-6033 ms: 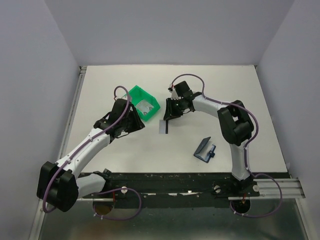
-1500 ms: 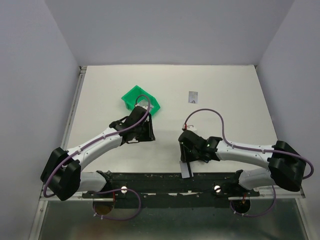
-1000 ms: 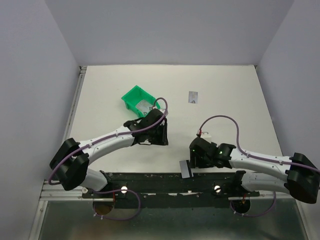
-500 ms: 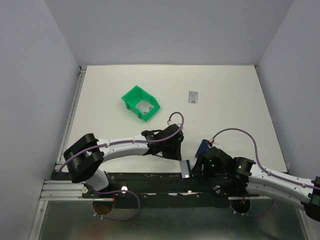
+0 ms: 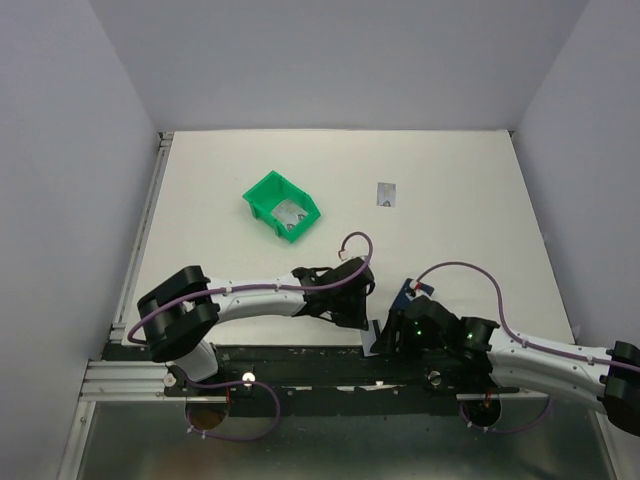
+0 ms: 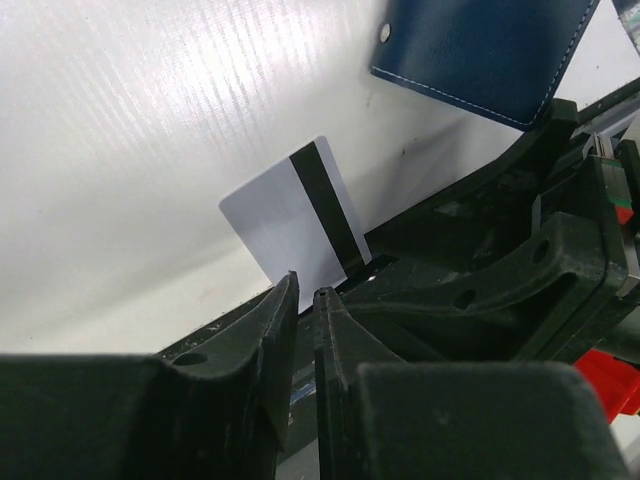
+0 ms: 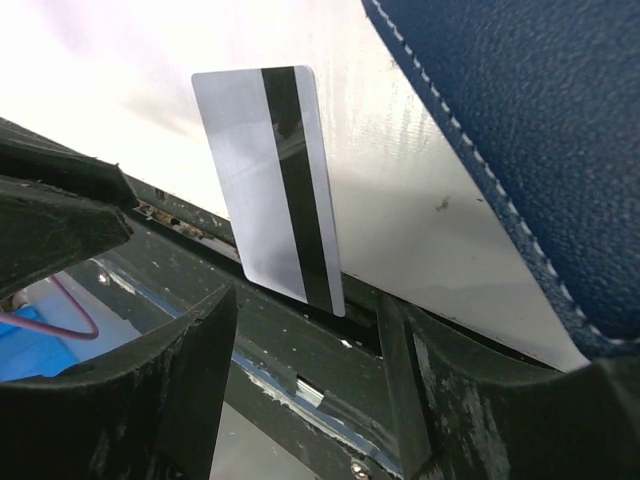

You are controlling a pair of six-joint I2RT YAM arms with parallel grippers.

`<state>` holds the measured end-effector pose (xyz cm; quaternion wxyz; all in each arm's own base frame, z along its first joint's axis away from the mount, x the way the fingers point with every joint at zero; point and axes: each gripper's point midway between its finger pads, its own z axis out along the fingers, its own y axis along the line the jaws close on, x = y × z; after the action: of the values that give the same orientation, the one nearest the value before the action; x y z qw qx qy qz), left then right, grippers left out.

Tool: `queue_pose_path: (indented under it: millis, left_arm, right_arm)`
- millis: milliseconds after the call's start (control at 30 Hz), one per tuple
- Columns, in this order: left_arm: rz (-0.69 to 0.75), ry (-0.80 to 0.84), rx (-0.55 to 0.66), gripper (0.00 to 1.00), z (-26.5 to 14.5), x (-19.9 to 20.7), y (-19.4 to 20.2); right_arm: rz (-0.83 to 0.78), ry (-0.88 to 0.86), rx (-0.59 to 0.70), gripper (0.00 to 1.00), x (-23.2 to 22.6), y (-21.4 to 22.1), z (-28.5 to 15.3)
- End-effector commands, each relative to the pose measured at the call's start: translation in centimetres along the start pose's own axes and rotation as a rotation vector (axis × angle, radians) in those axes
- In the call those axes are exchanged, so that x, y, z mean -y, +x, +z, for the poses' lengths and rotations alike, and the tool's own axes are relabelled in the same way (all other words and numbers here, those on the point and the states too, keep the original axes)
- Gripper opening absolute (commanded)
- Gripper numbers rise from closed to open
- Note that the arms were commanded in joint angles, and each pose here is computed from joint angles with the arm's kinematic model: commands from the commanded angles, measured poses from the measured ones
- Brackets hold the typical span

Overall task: Put the credit cards into the card holder
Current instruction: Move the credit card to the corner of the board.

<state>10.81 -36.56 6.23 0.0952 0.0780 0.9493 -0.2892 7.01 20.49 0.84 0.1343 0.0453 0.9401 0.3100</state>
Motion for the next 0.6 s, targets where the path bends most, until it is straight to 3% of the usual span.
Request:
queue_pose_path:
  millis: [0, 233, 567]
  left_arm:
    - [-0.032, -0.052, -0.032, 0.24, 0.7, -1.6, 1.1]
    - [-0.096, -0.125, -0.027, 0.23, 0.9, -4.0, 2.0]
    - [-0.069, -0.200, -0.051, 0.23, 1.9, -3.9, 1.4]
  right_arm:
    - [0.007, 0.018, 0.003, 0.66, 1.6, 0.6, 0.7]
    - [0.027, 0.006, 0.043, 0.64, 2.1, 0.2, 0.7]
    - [0.017, 0.002, 0.104, 0.64, 2.1, -0.8, 0.7]
